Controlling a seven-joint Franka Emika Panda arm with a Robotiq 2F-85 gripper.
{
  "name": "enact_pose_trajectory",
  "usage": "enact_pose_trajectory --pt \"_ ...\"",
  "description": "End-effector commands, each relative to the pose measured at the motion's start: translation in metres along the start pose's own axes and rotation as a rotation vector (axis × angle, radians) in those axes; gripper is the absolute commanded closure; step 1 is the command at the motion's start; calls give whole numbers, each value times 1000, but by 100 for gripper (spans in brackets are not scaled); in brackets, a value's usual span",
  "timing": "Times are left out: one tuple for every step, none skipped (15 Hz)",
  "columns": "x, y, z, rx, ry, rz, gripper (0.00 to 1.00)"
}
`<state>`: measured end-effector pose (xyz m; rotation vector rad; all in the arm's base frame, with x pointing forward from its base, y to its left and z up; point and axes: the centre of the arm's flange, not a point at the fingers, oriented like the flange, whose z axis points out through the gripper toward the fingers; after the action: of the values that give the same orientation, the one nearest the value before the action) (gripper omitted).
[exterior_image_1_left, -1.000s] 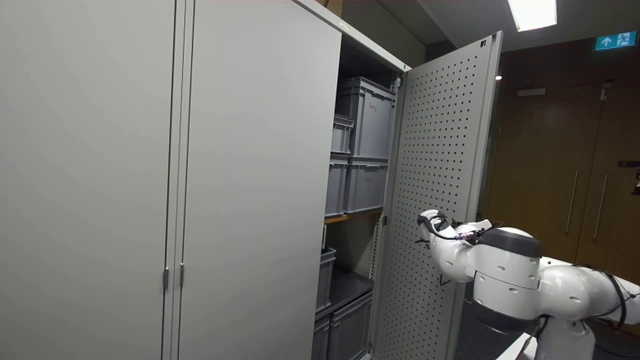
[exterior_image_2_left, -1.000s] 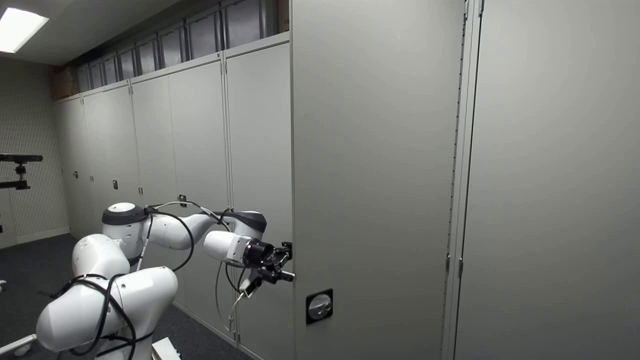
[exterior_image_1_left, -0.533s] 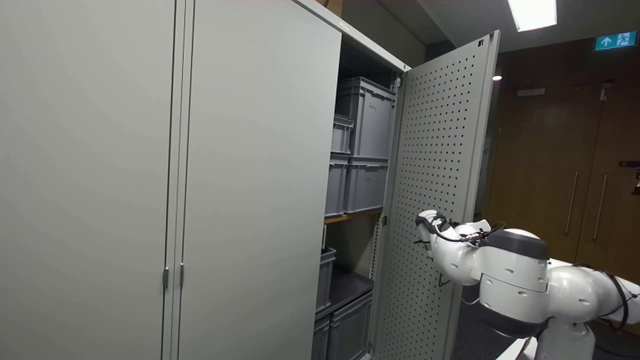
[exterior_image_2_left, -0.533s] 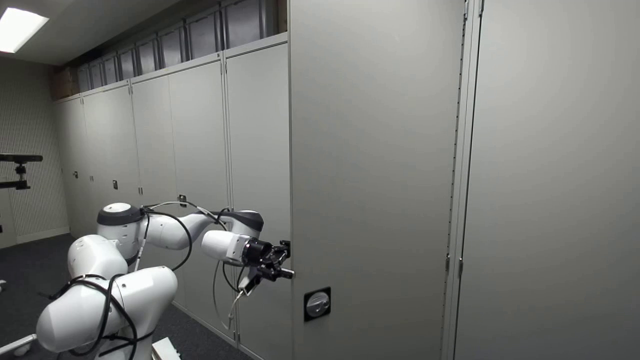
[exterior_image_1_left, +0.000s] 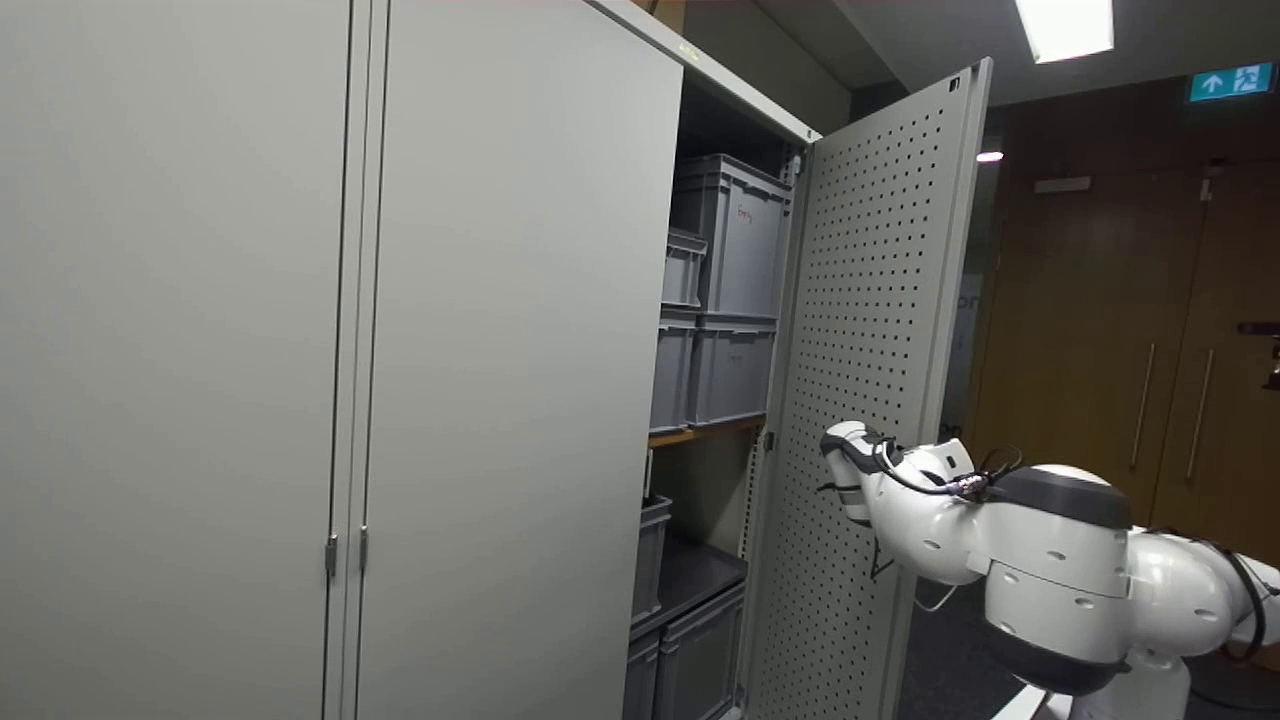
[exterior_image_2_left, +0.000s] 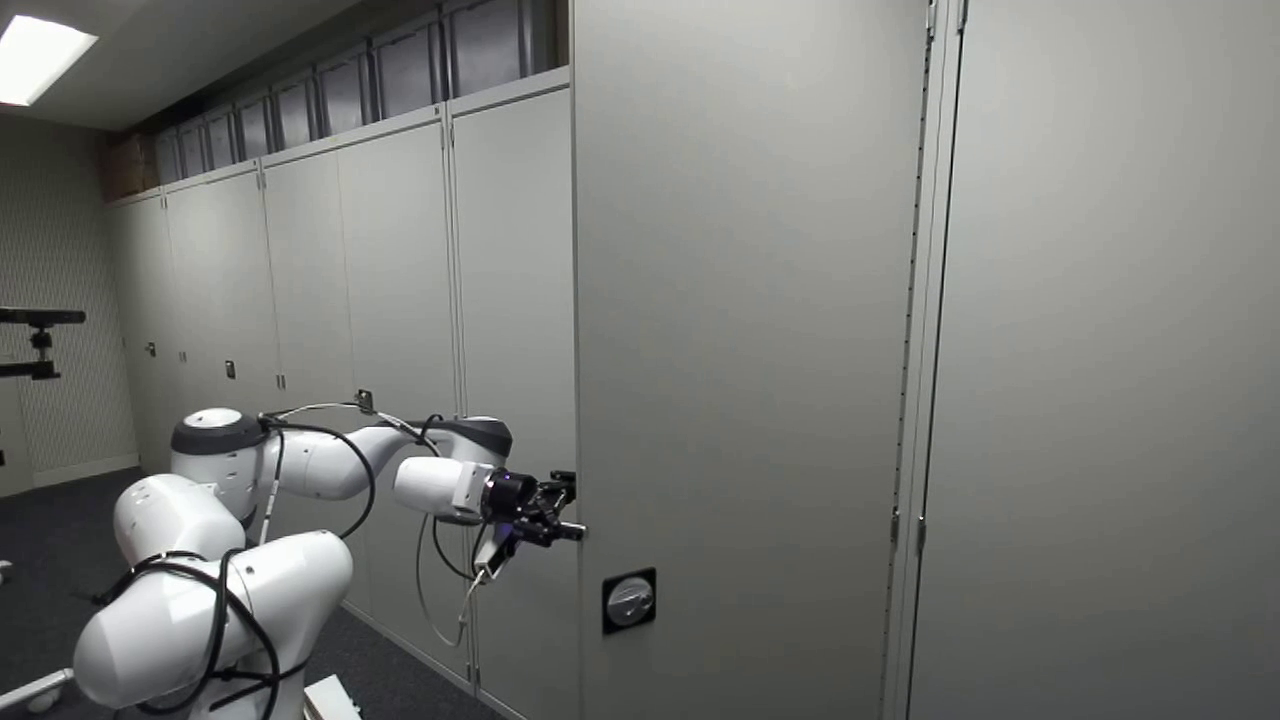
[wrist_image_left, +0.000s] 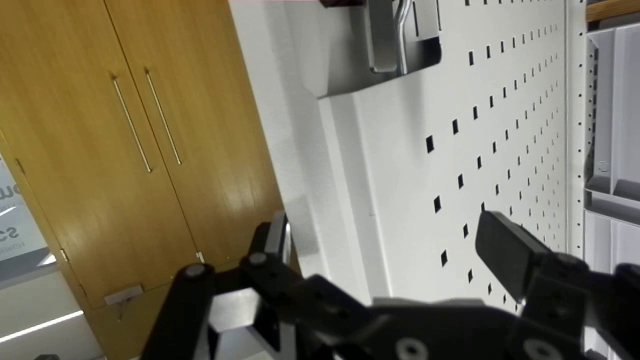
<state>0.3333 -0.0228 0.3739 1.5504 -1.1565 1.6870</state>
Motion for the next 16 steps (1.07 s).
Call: enact_pose_trajectory --pt "5 -47 -62 23 -33 23 0" --pt "4 -48 -64 36 -36 21 0" --pt "4 -50 -67 46 -39 20 0" --pt "3 -51 -70 58 -40 18 0" --pt "4 -53 -73 67 -40 17 0" --pt "4 -55 -76 75 -40 17 0" --pt "4 -55 -80 83 -38 17 0" --pt "5 -56 -84 95 -40 18 0" --pt "5 -56 -88 107 -39 16 0" --pt "6 -55 -92 121 -41 14 0" --pt "6 -55 -97 133 -44 12 0" --pt "6 -55 -101 145 -47 12 0" --pt "7 -54 -106 158 -53 12 0" --pt "7 -54 -111 168 -55 12 0" --pt "7 -55 -116 176 -57 13 0" --pt "8 -56 -121 188 -59 12 0"
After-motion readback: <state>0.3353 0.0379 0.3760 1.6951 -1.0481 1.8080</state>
